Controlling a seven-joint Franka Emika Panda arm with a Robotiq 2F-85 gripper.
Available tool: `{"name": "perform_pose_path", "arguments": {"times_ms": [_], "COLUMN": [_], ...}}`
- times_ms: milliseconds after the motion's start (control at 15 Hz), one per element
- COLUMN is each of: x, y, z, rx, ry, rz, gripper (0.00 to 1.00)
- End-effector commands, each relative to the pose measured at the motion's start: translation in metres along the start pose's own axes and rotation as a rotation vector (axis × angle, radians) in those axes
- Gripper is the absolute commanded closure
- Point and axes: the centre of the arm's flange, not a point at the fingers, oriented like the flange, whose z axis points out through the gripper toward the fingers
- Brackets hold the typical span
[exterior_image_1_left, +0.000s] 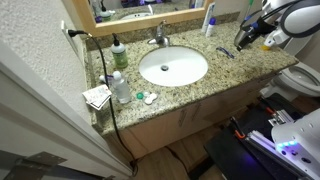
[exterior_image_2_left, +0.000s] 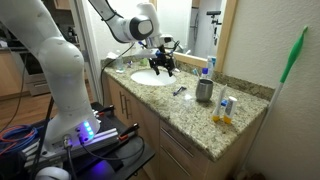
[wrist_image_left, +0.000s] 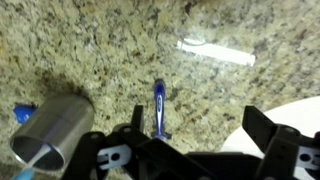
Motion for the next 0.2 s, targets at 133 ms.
{"name": "perform_pose_path", "arguments": {"times_ms": [133], "x": [0.021], "y": [-0.01], "z": [-0.045], "rx": [0.003], "ry": [0.135], "rz": [-0.07], "gripper": [0.0]}}
